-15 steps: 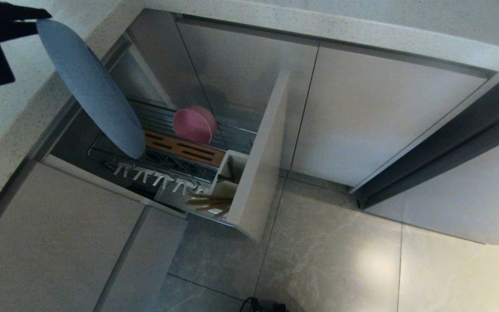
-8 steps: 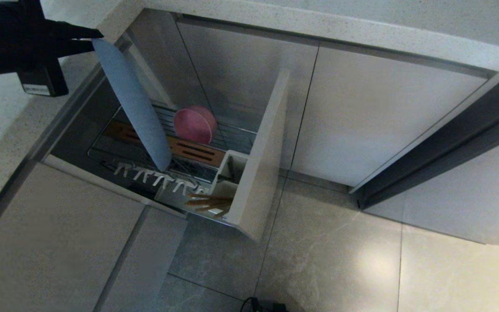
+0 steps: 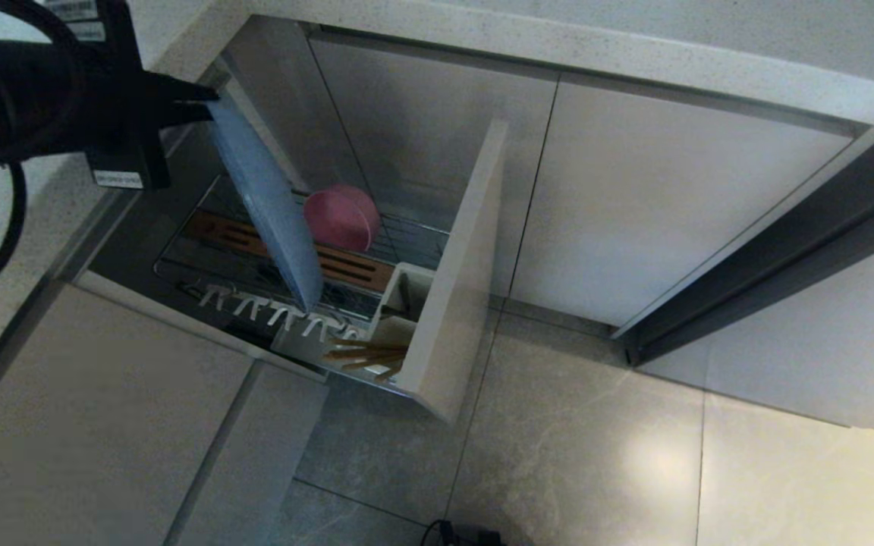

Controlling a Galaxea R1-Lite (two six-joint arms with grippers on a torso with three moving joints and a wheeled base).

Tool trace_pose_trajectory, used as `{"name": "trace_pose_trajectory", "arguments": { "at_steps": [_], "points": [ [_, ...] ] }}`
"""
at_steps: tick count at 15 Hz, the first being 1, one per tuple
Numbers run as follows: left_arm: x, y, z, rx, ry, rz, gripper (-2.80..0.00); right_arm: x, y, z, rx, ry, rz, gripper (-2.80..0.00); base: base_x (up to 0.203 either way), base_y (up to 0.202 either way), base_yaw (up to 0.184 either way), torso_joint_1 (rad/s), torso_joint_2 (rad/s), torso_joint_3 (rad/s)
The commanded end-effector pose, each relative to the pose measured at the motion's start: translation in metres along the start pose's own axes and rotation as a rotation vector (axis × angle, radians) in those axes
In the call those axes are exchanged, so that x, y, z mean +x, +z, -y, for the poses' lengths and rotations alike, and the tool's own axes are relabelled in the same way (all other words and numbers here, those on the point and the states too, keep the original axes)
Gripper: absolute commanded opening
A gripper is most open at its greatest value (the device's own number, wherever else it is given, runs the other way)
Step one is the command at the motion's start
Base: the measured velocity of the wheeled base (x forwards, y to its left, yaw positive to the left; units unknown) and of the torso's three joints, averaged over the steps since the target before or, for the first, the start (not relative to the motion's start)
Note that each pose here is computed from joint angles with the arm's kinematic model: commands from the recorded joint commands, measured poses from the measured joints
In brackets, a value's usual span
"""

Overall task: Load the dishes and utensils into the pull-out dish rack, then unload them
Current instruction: Pick up the plate and place it in the cupboard

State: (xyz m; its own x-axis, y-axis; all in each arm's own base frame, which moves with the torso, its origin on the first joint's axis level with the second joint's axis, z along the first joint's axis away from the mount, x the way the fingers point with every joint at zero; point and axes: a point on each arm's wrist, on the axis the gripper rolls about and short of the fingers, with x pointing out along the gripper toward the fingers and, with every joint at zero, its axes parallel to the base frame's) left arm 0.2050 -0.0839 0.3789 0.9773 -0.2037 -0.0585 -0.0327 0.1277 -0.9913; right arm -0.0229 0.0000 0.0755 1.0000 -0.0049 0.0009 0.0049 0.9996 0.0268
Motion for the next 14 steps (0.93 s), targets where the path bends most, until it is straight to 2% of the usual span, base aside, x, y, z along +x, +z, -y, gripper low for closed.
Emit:
{"name": "trace_pose_trajectory", "arguments": {
  "at_steps": [1,5,7,14],
  "points": [
    [0.026,-0.013,-0.01,0.009,0.063,0.036,-2.8,0.0,0.0,0.0,0.001,0.001,0.001,-2.8,0.0,0.0,0.0,0.0,0.0,0.0],
    [0.046,-0.022,-0.015,0.013,0.094,0.056,-2.8,0.0,0.0,0.0,0.0,0.0,0.001,-2.8,0.0,0.0,0.0,0.0,0.0,0.0],
    [0.055,-0.024,-0.018,-0.006,0.109,0.073,-2.8,0.0,0.0,0.0,0.0,0.0,0.001,-2.8,0.0,0.0,0.0,0.0,0.0,0.0],
    [0.081,-0.027,-0.031,0.014,0.162,0.188,-2.8,0.0,0.0,0.0,0.001,0.0,0.001,-2.8,0.0,0.0,0.0,0.0,0.0,0.0]
  ]
}}
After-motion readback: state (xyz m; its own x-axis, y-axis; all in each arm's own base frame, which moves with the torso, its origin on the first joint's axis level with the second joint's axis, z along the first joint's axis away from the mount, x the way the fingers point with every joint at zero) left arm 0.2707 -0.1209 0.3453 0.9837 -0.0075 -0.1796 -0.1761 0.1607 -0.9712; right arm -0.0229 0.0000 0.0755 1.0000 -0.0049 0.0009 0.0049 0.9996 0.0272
